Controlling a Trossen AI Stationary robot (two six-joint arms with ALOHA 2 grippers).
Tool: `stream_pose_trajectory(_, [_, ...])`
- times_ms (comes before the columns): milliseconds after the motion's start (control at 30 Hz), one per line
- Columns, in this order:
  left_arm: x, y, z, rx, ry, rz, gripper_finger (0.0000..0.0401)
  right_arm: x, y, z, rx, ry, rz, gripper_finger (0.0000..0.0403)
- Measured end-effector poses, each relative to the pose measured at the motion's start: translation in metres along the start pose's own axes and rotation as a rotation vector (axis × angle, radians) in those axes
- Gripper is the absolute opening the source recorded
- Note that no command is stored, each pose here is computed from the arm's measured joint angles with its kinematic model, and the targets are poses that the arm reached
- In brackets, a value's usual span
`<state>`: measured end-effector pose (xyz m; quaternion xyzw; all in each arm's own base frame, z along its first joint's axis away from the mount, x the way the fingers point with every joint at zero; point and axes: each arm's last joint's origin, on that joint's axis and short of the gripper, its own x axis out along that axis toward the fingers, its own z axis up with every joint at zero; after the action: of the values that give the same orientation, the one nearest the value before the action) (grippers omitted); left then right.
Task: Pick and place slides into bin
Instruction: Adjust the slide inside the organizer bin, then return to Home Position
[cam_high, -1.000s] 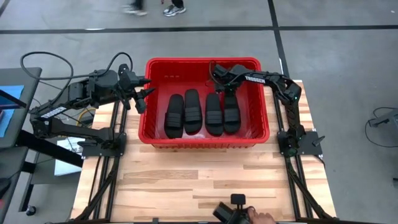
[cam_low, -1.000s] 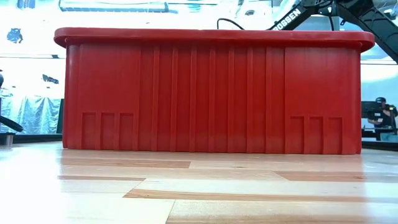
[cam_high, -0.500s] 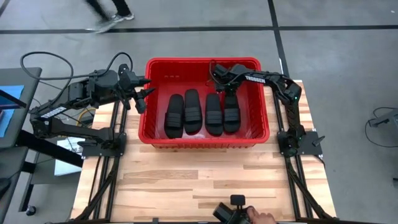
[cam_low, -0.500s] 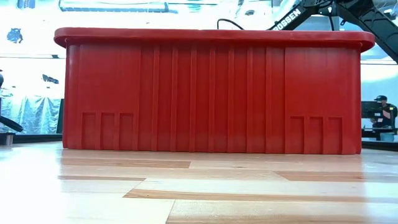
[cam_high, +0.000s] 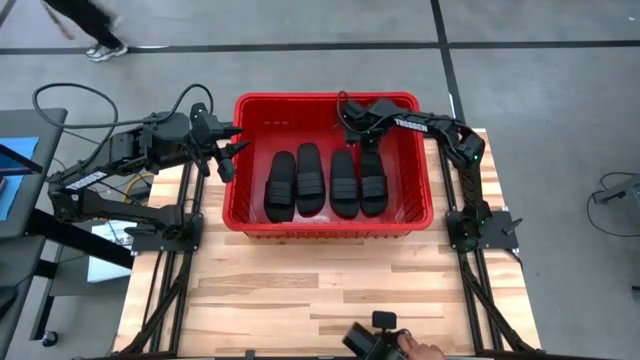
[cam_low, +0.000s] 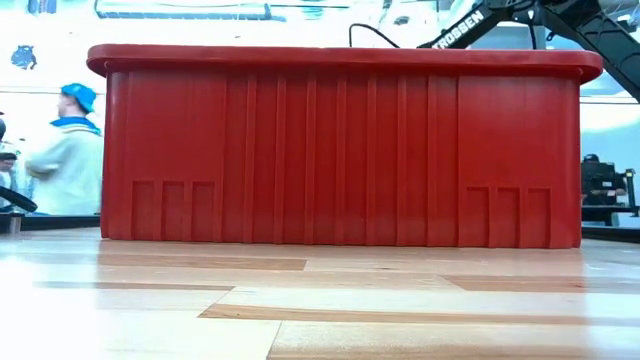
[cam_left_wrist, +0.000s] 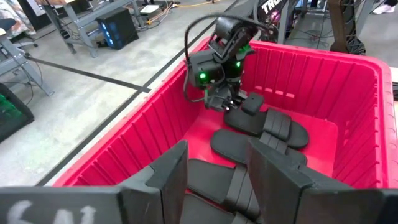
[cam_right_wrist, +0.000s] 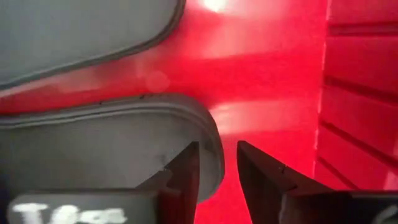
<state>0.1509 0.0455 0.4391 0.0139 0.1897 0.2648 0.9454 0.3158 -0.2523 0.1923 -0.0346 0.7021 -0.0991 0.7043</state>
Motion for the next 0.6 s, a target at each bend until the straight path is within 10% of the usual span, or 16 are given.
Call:
stream_pose_trajectory(400, [-0.017, 0.005, 0.005, -0.015, -0.055, -0.005, 0.0154, -0.085, -0.009, 0.005, 0.123, -0.039, 0.114, 0.0101])
stream_pose_trajectory(600, [-0.068, 0.021, 0.018, -0.034, -0.227, -0.039, 0.0154, -0.169, -0.007, -0.009, 0.247, -0.343, 0.302, 0.0101])
